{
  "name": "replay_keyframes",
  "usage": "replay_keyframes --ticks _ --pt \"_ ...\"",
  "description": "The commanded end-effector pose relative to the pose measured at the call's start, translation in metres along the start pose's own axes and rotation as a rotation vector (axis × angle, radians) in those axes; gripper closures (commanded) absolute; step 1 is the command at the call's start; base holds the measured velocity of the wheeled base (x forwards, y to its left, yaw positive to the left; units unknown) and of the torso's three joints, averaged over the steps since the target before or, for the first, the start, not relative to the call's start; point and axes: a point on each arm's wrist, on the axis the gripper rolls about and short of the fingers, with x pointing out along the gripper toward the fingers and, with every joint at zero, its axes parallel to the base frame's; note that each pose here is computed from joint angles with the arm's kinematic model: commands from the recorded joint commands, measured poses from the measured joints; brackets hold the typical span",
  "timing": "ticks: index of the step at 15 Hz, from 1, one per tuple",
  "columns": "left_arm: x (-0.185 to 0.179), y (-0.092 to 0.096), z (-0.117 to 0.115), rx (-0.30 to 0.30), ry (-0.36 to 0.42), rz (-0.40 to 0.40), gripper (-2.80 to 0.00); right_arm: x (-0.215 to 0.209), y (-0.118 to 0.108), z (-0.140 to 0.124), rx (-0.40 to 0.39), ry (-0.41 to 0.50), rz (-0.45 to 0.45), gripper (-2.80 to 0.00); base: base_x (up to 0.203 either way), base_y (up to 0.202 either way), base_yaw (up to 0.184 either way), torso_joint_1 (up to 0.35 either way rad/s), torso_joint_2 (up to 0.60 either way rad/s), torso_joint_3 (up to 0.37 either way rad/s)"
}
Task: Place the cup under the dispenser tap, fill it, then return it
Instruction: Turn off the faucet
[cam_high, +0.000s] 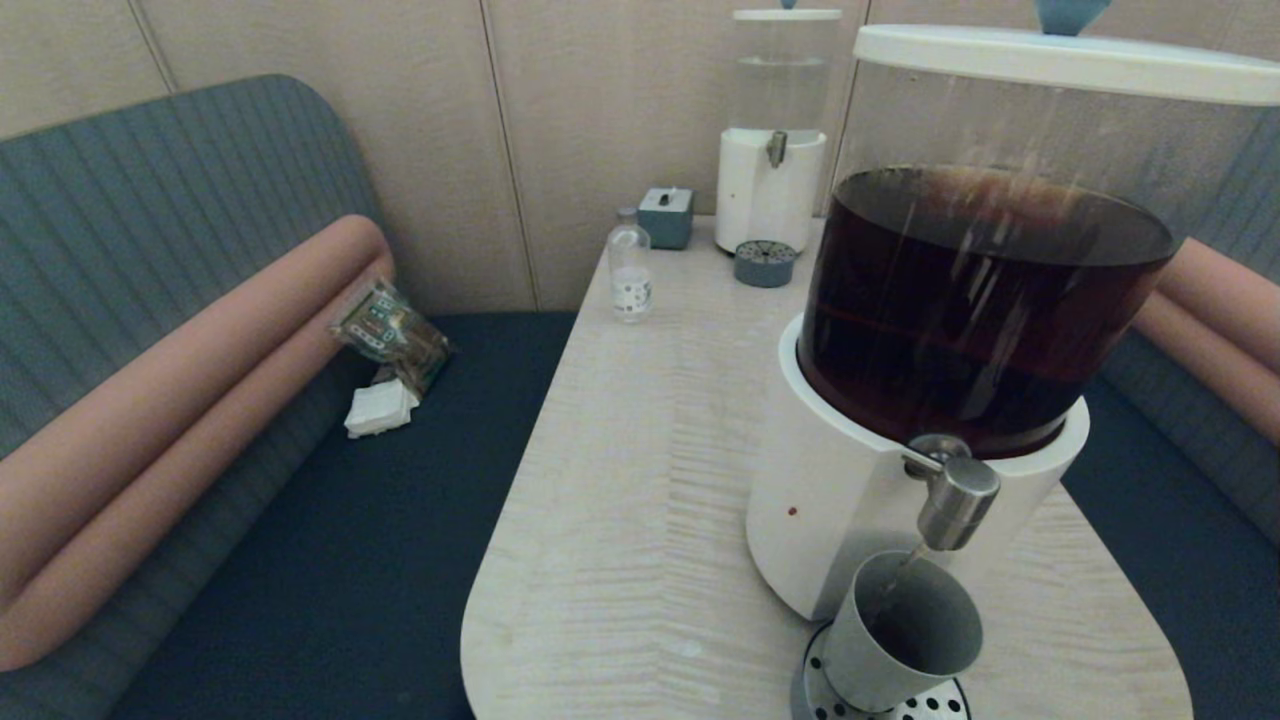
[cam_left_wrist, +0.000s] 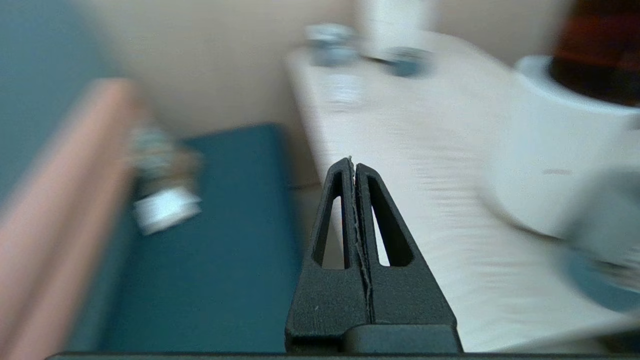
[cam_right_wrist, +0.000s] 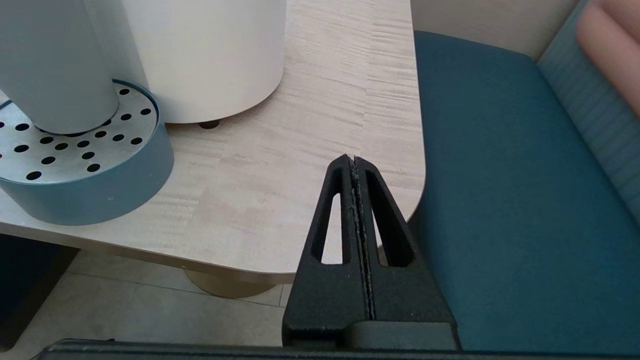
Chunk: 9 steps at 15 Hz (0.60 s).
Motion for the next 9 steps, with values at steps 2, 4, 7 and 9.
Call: replay_keyframes --ticks 2,4,7,9 --pt "0.088 0.023 0.031 -0.067 0.158 -0.180 0.00 0.000 0.000 0.000 -0.001 0.000 0.000 0.00 0.000 0.000 0.000 0.000 0.00 0.000" --pt "0.134 0.031 0.034 -0.094 0.195 -0.287 0.00 0.000 0.000 0.000 -0.001 0.000 -0.001 0.00 0.000 0.000 0.000 0.000 0.00 0.000" --pt "0.195 0.029 0.028 -0.125 0.253 -0.444 0.00 0.000 0.000 0.000 -0.001 0.000 0.000 0.00 0.000 0.000 0.000 0.000 0.00 0.000" --pt "0.230 0.021 0.011 -0.160 0.323 -0.598 0.00 0.000 0.000 0.000 -0.001 0.000 0.000 0.00 0.000 0.000 0.000 0.000 0.00 0.000"
